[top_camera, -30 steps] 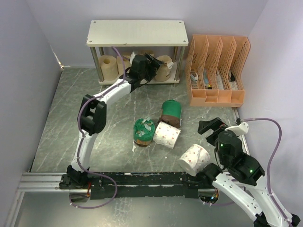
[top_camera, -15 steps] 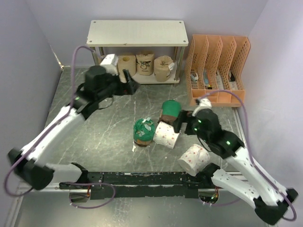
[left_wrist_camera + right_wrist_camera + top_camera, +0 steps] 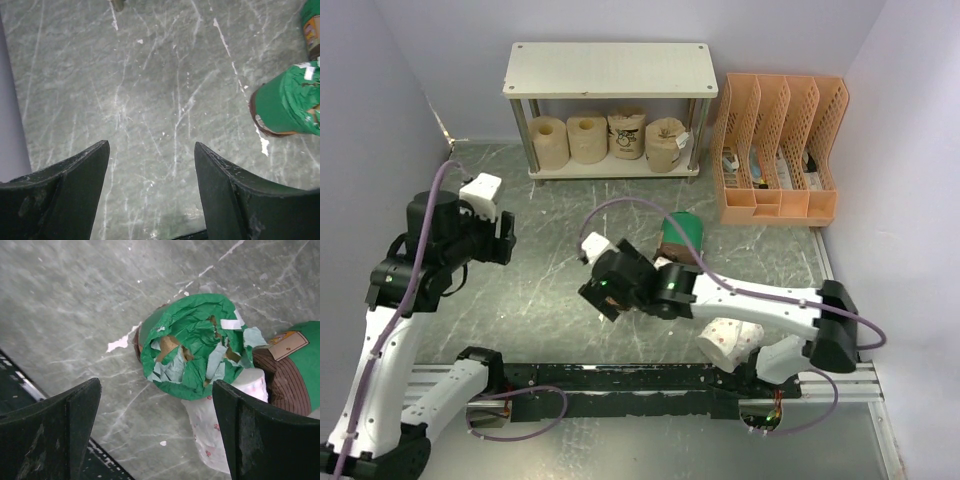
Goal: Place and organize the paper towels onto the shelf
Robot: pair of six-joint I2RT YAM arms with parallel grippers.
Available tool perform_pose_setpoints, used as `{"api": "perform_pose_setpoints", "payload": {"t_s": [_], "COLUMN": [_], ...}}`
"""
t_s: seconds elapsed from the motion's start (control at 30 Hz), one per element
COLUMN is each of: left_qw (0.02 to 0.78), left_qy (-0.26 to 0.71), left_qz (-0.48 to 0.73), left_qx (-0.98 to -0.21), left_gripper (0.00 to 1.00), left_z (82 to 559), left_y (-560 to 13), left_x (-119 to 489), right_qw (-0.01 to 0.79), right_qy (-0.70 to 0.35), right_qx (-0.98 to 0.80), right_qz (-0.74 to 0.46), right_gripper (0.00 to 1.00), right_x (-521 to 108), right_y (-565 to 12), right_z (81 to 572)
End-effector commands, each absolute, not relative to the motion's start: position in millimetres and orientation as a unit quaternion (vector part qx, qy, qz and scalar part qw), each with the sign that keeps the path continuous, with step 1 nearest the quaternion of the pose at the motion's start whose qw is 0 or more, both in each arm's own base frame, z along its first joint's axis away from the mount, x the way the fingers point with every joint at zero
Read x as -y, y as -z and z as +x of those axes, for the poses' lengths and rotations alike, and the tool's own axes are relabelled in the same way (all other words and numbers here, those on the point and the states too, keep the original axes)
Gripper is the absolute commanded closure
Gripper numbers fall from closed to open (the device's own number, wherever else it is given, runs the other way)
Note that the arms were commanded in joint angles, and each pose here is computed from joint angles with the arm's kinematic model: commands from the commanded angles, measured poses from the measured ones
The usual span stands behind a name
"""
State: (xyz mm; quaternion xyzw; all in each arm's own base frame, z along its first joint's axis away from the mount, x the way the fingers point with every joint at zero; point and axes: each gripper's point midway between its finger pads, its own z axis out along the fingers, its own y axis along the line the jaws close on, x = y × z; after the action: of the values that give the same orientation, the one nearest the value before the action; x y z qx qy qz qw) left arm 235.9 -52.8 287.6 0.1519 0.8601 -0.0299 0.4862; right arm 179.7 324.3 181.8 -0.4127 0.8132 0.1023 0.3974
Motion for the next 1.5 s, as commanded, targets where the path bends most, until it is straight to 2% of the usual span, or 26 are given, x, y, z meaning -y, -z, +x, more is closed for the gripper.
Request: {"api": "perform_pose_setpoints", "payload": {"t_s": [0.0, 0.27, 0.47, 0.8, 0.9, 1.03, 1.17, 1.23, 1.27, 1.47], "left_qw": [0.469, 0.449, 0.448, 0.424, 0.424, 0.427, 0.427, 0.428, 0.428, 0.427], "left_qy": [0.113, 0.145, 0.141, 0.154, 0.152, 0.151, 0.152, 0.152, 0.152, 0.152], "left_qz": [0.162, 0.156, 0.146, 0.149, 0.148, 0.148, 0.148, 0.149, 0.149, 0.147], "left_qx": [-0.861, -0.867, -0.871, -0.880, -0.880, -0.879, -0.879, -0.879, -0.879, -0.879], "left_gripper": [0.22, 0.21, 0.21, 0.21, 0.20, 0.21, 0.21, 0.21, 0.21, 0.21], "left_z": [217.9, 226.4, 231.6, 238.9, 238.6, 238.2, 238.1, 238.2, 237.9, 238.2], "left_y": [-283.0, -274.0, -268.9, -257.7, -257.6, -258.8, -258.9, -259.0, -258.9, -258.6], "left_x": [63.8, 64.6, 60.9, 64.0, 63.5, 63.1, 63.5, 63.4, 63.5, 63.1], "right_qw": [0.423, 0.448, 0.419, 0.381, 0.380, 0.368, 0.351, 0.347, 0.347, 0.362], "right_qy": [0.000, -0.005, -0.012, 0.055, 0.059, 0.064, 0.064, 0.067, 0.071, 0.079], "right_qx": [-0.797, -0.798, -0.802, -0.808, -0.807, -0.808, -0.811, -0.812, -0.814, -0.812], "right_qz": [-0.431, -0.403, -0.425, -0.447, -0.448, -0.455, -0.465, -0.465, -0.461, -0.451], "right_gripper": [0.07, 0.10, 0.14, 0.16, 0.28, 0.55, 0.77, 0.94, 1.00, 1.00], "right_x": [-314.2, -311.2, -322.2, -318.9, -320.5, -321.4, -319.7, -317.7, -315.6, -311.2], "right_y": [-178.5, -179.6, -158.8, -111.5, -105.4, -94.7, -83.4, -83.5, -85.7, -111.2], "right_z": [194.1, 196.4, 190.8, 196.4, 198.2, 196.8, 192.1, 191.3, 192.0, 195.1]}}
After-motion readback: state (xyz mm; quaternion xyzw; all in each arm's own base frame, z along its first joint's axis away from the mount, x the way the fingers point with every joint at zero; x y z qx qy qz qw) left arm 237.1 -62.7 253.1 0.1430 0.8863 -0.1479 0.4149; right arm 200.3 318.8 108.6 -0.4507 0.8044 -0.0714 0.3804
